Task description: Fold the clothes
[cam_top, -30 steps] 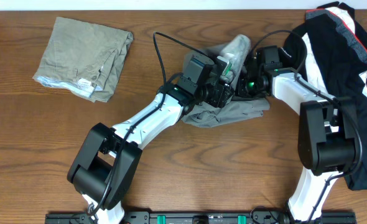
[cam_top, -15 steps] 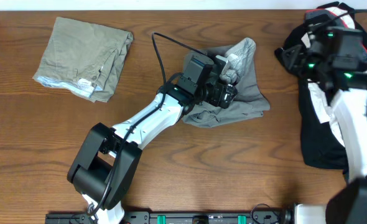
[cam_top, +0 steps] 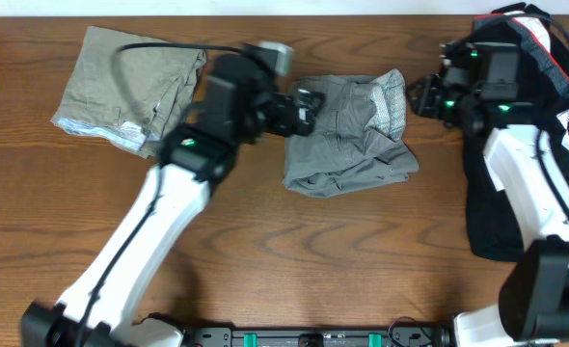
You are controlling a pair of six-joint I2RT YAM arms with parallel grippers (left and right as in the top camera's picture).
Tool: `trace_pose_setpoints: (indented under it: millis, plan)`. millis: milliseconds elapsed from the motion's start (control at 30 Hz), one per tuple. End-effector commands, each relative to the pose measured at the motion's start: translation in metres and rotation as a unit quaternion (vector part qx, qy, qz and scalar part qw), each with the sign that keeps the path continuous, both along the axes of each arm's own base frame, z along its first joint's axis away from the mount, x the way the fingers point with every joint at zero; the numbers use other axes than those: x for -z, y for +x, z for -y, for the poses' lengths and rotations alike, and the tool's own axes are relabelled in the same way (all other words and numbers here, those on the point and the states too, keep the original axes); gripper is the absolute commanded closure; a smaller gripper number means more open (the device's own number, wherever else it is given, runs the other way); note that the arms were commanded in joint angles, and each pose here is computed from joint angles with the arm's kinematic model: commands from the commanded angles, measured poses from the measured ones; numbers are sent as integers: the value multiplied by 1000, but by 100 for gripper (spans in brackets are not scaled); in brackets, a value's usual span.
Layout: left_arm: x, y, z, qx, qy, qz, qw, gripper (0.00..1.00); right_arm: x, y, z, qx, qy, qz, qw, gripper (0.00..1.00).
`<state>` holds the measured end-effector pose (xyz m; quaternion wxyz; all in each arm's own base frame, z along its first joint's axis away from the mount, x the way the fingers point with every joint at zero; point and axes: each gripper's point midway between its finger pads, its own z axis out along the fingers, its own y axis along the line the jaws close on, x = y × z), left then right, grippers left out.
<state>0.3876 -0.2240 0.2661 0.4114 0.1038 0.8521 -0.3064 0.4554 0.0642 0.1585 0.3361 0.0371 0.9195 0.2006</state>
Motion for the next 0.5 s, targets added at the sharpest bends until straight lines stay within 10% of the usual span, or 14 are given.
trace_pose_setpoints:
  millis: [0, 467]
  plan:
    - [-13, 9, -33, -41, -5, 6, 999, 2, 19, 5, -25, -59, -26, 8, 998, 56]
    - [18, 9, -71, -76, 28, -53, 995, 2, 75, 37, -55, -97, -38, 27, 994, 57]
